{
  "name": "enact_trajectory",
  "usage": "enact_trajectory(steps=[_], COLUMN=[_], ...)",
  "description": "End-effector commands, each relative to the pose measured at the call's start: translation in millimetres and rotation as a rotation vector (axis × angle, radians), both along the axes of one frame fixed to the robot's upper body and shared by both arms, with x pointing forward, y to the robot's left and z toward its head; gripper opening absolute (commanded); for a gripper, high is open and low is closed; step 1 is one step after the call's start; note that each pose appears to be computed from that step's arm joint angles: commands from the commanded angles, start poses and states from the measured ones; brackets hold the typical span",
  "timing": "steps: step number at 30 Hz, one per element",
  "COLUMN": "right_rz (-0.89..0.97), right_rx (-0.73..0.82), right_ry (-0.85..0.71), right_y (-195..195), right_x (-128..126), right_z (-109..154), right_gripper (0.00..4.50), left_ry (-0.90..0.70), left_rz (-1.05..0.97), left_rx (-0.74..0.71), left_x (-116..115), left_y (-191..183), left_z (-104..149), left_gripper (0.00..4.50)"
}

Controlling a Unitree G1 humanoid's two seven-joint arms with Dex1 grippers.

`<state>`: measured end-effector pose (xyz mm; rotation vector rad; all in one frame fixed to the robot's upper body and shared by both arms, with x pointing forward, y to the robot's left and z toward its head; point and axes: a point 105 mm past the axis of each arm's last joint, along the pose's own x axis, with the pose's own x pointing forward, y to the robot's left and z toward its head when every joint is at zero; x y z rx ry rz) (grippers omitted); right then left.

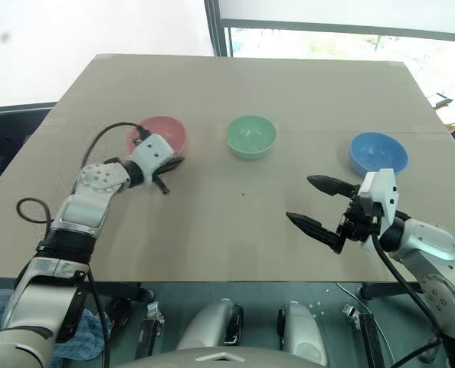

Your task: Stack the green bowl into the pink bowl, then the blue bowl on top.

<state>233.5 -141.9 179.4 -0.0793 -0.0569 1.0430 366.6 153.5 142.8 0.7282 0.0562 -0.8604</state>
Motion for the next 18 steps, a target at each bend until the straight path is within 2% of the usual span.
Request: enact_trajectory(steps=[1,4,7,11,14,15,16,18], right_rz=[0.005,0.003,0.0,-0.006,-0.009,-0.009,-0.01,-0.012], right_rx=[-0.006,-0.006,-0.007,-0.008,-0.007,-0.007,-0.007,-0.009], right_ry=[-0.053,-0.053,-0.054,-0.055,-0.056,-0.055,-0.055,-0.054], right_y=[2.1,2.3,1.7,1.1,1.3,1.4,1.4,1.3], right_x=[-3.5,-3.2,-2.9,-1.5,-2.0,-2.1,-2.1,-2.3], right_z=[10.4,9.9,9.9,9.5,9.2,9.0,8.9,8.6], right_gripper=[4.5,4.5,4.5,4.5,4.5,4.5,4.5,4.5], left_ry=[0.016,0.08,0.119,0.141,0.097,0.074,0.052,0.027], left_rz=[-0.321,-0.468,-0.541,-0.579,-0.574,-0.572,-0.571,-0.577], left_rx=[-0.049,-0.033,-0.001,0.021,0.013,-0.003,-0.017,-0.037], left_x=[-44.5,-72.6,-86.5,-93.7,-90.4,-88.6,-87.1,-85.8], left_y=[-42.8,-54.6,-58.3,-62.0,-65.9,-68.1,-70.0,-73.0], left_z=[13.3,7.0,2.8,-2.4,0.3,3.7,7.0,11.5], left_gripper=[0.09,0.09,0.09,0.09,0.09,0.8,0.89,1.74])
